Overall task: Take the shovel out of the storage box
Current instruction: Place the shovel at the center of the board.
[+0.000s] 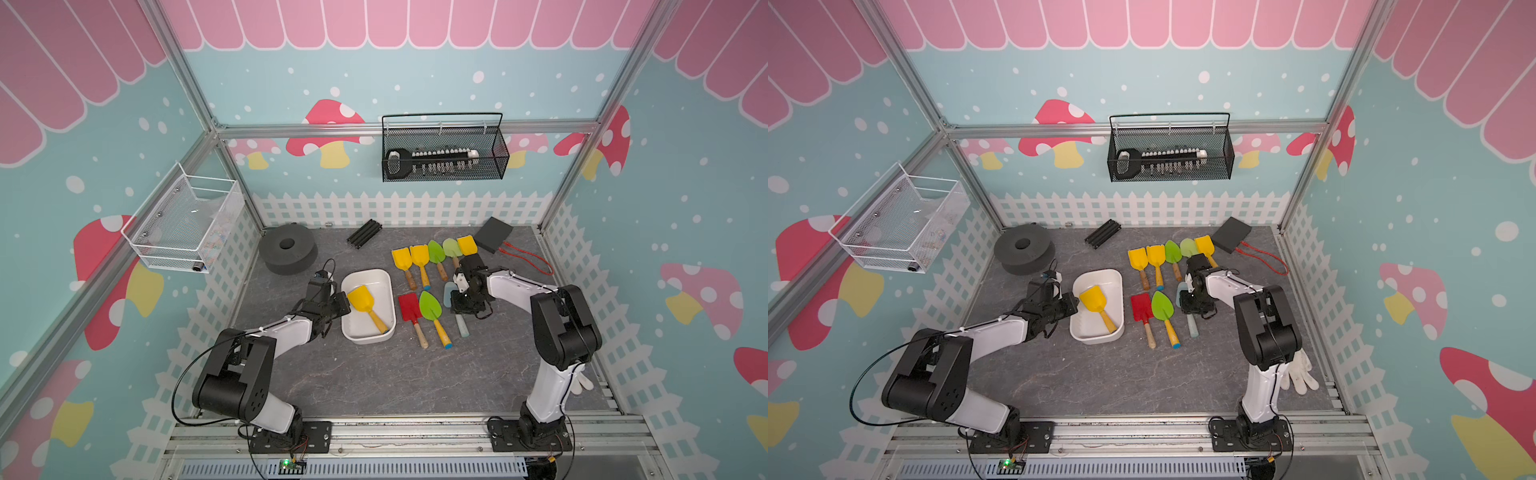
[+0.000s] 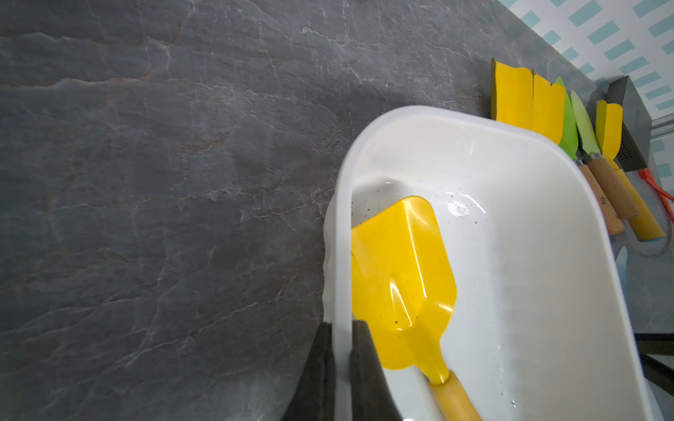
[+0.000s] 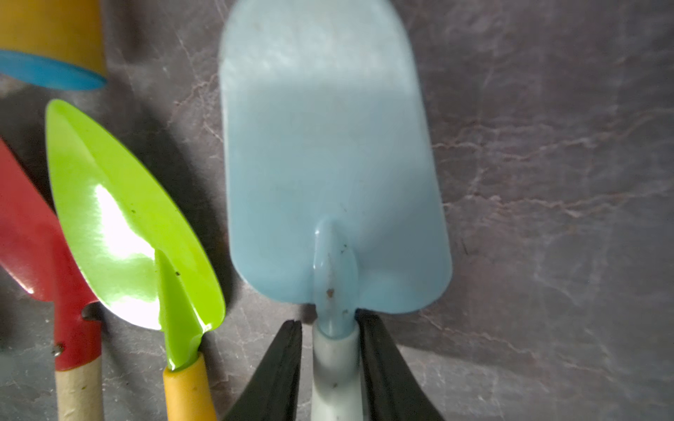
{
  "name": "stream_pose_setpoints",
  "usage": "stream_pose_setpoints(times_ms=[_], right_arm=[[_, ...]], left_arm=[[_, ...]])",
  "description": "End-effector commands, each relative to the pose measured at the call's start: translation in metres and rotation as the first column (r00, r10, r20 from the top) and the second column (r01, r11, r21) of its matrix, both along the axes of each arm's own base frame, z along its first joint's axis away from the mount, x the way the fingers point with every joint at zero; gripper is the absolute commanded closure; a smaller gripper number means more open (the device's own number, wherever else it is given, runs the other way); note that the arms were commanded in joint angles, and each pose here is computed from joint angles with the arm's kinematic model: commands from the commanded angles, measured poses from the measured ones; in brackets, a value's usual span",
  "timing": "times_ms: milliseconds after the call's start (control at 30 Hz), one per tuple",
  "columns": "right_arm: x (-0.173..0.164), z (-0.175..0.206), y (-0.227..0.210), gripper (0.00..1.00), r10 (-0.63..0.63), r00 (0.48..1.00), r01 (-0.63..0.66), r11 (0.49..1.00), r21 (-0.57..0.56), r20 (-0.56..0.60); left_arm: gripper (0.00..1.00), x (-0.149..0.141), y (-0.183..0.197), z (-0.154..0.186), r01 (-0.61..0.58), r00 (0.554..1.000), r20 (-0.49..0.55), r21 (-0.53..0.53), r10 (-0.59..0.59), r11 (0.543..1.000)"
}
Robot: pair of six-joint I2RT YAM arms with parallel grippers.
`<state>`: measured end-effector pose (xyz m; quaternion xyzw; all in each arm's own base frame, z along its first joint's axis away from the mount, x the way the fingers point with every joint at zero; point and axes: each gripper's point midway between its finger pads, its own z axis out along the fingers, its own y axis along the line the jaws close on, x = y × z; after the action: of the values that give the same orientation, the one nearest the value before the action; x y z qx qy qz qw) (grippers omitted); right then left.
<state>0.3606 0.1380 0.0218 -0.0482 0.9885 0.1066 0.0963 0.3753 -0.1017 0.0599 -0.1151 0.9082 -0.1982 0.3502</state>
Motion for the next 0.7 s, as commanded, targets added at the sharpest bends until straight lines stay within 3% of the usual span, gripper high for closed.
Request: stream_pose_setpoints(times_ms=[0, 467, 667], right_arm=[[-0.004, 0.003, -0.006, 0.62, -0.009, 1.0, 0.009, 1.0, -0.021, -0.013], [-0.008, 0.036, -0.005, 0.56, 0.001, 0.998, -0.001, 1.0, -0.005, 0.057], [-0.007, 0.065, 0.008, 0.52, 0.094, 0.986, -0.09, 0.995, -0.031, 0.134]], left_arm=[[0.96, -0.003, 0.0, -0.007, 0.007, 1.0, -0.03, 0.015, -0.007, 1.0], [0.96, -0.004, -0.001, -0.008, 0.011, 0.999, -0.036, 0.012, -0.011, 1.0], [0.96, -0.004, 0.0, -0.008, 0.01, 0.999, -0.036, 0.014, -0.009, 1.0]])
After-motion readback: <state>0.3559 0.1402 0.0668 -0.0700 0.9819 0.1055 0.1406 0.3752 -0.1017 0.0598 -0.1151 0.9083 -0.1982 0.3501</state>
